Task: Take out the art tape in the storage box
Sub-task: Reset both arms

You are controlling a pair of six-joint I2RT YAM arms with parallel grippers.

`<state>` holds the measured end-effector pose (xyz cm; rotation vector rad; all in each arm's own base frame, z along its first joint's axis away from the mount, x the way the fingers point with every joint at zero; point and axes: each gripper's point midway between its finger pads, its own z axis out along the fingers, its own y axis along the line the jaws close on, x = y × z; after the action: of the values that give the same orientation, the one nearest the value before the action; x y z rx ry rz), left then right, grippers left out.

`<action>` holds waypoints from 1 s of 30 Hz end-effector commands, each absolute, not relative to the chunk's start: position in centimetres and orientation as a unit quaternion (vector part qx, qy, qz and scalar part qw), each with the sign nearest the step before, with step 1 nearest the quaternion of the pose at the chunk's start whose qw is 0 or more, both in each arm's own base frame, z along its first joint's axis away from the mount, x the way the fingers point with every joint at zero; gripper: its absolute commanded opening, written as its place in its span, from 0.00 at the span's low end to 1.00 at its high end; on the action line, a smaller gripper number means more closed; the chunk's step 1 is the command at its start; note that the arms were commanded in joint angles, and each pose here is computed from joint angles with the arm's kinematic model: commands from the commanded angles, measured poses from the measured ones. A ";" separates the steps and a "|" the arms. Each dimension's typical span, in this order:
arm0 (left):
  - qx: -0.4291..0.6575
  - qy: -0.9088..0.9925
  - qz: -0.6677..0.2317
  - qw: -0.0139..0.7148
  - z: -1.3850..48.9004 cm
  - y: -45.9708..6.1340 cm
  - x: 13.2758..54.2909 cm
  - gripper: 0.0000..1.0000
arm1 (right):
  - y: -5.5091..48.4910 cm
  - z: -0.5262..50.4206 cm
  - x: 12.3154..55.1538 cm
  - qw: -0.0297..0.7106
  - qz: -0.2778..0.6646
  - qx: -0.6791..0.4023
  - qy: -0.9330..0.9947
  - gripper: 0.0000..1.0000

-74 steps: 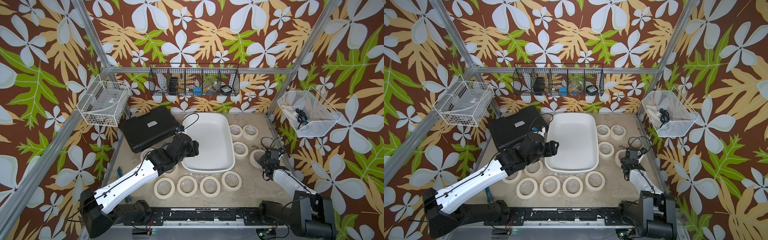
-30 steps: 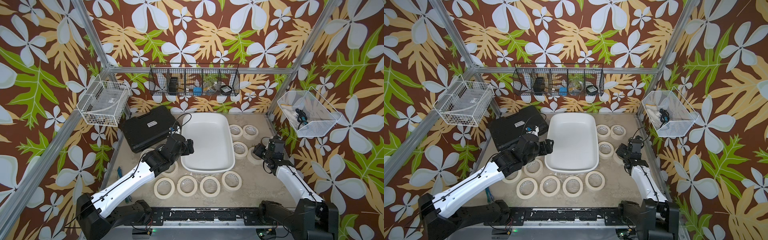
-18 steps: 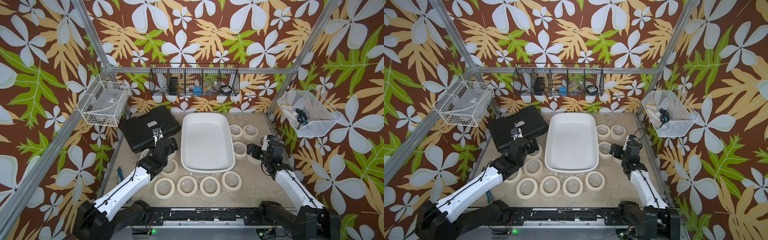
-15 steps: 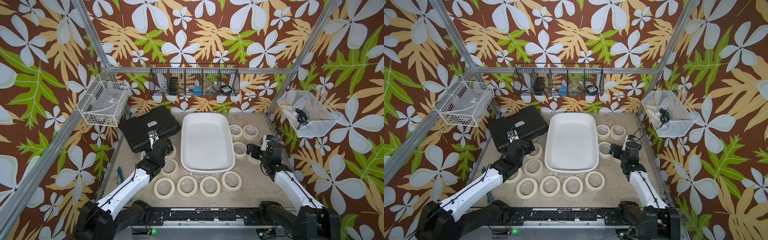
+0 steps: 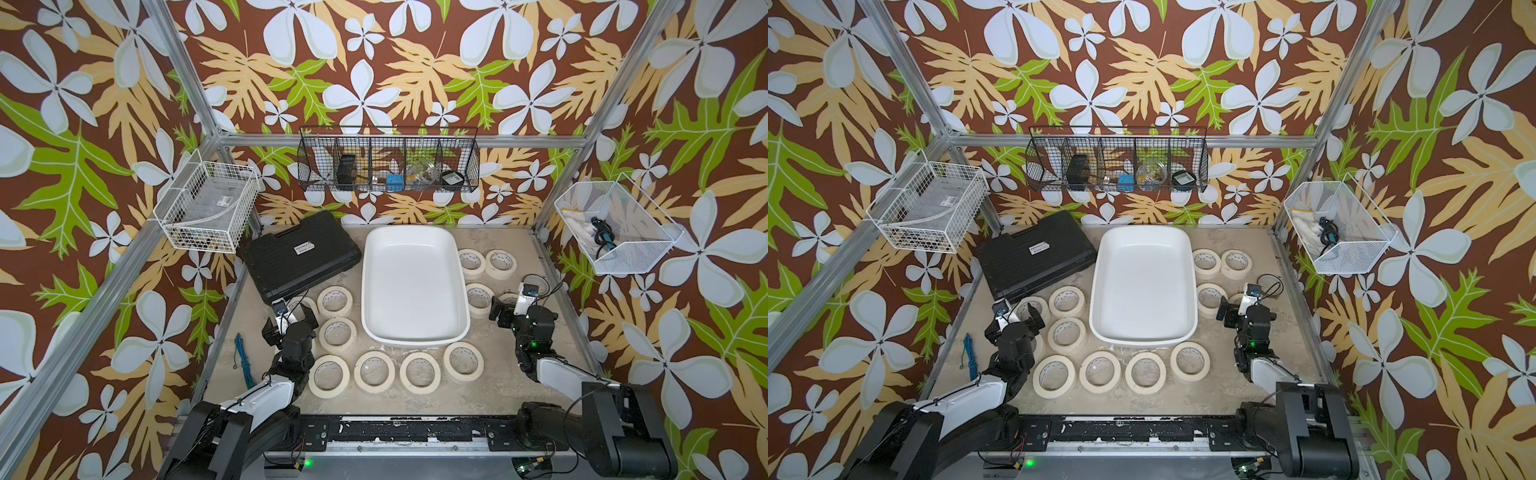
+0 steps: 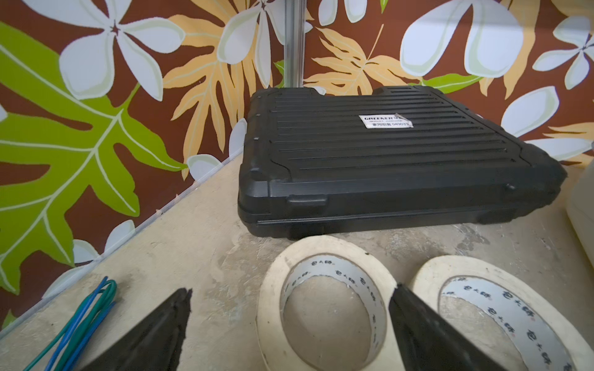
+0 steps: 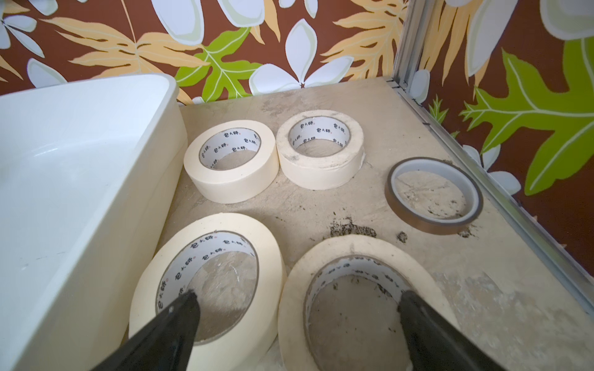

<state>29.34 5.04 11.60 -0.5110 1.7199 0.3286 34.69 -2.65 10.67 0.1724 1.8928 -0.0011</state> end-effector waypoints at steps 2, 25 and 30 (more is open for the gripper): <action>-0.195 0.692 0.075 0.691 15.7 3.5 31.0 1.00 | -2.9 14.3 35.7 0.659 -0.028 0.058 0.750 1.00; -0.099 0.727 0.047 0.678 13.6 1.4 35.0 1.00 | -2.4 12.4 35.9 0.655 -0.068 0.053 0.750 1.00; -0.099 0.727 0.047 0.678 13.6 1.4 35.0 1.00 | -2.3 12.4 36.1 0.654 -0.068 0.050 0.752 1.00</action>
<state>34.82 1.51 13.28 -0.2260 1.6426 0.1188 35.80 -2.29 11.92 0.1157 1.7196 -0.1466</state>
